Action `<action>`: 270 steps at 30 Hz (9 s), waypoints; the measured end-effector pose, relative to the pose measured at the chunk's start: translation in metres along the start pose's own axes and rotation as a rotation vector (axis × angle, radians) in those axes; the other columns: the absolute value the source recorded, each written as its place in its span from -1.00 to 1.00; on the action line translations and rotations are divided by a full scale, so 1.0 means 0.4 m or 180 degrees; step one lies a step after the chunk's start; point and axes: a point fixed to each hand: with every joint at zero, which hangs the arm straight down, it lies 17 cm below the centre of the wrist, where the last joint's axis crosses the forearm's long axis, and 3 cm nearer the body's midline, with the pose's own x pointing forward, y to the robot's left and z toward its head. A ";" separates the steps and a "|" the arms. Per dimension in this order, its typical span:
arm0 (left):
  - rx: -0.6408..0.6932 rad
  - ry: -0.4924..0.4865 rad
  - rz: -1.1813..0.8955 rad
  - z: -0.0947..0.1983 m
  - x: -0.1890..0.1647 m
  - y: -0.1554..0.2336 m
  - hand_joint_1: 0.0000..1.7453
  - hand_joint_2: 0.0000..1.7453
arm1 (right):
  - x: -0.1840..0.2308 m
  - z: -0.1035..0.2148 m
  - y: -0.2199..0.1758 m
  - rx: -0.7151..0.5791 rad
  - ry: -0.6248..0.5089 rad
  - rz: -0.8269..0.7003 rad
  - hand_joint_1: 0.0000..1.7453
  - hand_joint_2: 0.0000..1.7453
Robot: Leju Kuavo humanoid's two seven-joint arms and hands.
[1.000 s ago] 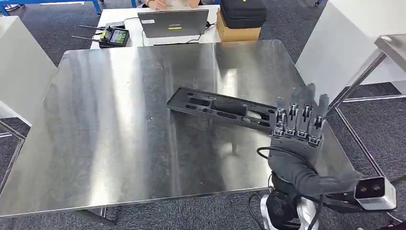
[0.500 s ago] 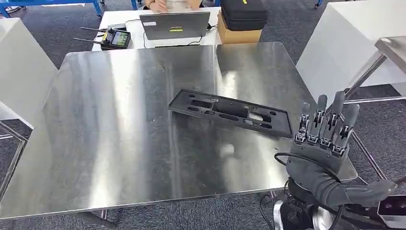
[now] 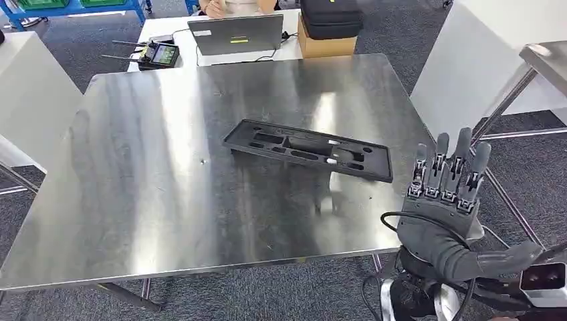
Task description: Take the parts from the cabinet and place them on the table.
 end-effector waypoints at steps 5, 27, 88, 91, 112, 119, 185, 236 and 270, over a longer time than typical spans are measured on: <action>0.0004 -0.0024 0.0014 -0.002 0.007 0.000 -1.00 -1.00 | -0.004 -0.004 -0.007 -0.0029 0.0005 0.0007 -1.00 -1.00; -0.0051 -0.0056 -0.0016 0.004 0.004 -0.012 -1.00 -1.00 | -0.017 0.000 -0.055 -0.0207 0.0046 0.0008 -1.00 -1.00; -0.0006 -0.0040 -0.0098 0.011 -0.017 0.000 -1.00 -1.00 | -0.174 1.278 -0.724 -0.2168 0.5711 0.3690 -1.00 -1.00; -0.0023 -0.0050 -0.0135 0.010 -0.015 -0.002 -1.00 -1.00 | -0.147 1.387 -0.678 -0.2376 0.6200 0.3375 -1.00 -1.00; -0.0112 -0.0145 -0.0172 -0.003 0.030 -0.021 -1.00 -1.00 | -0.024 1.634 -0.512 -0.3028 0.7101 0.2589 -1.00 -1.00; -0.0133 -0.0146 -0.0179 0.001 0.023 -0.022 -1.00 -1.00 | -0.012 1.668 -0.472 -0.3017 0.7217 0.2469 -1.00 -1.00; -0.0143 -0.0036 -0.0281 0.011 -0.005 -0.037 -1.00 -1.00 | -0.023 1.720 -0.385 -0.2769 0.7656 0.2196 -1.00 -1.00; -0.0868 0.0585 -0.0133 0.041 -0.085 -0.101 -1.00 -1.00 | -0.107 1.717 -0.310 -0.4083 0.7091 0.1014 -1.00 -1.00; -0.0727 0.0488 -0.0227 0.025 -0.058 -0.095 -1.00 -1.00 | -0.096 1.720 -0.318 -0.4035 0.7141 0.1144 -1.00 -1.00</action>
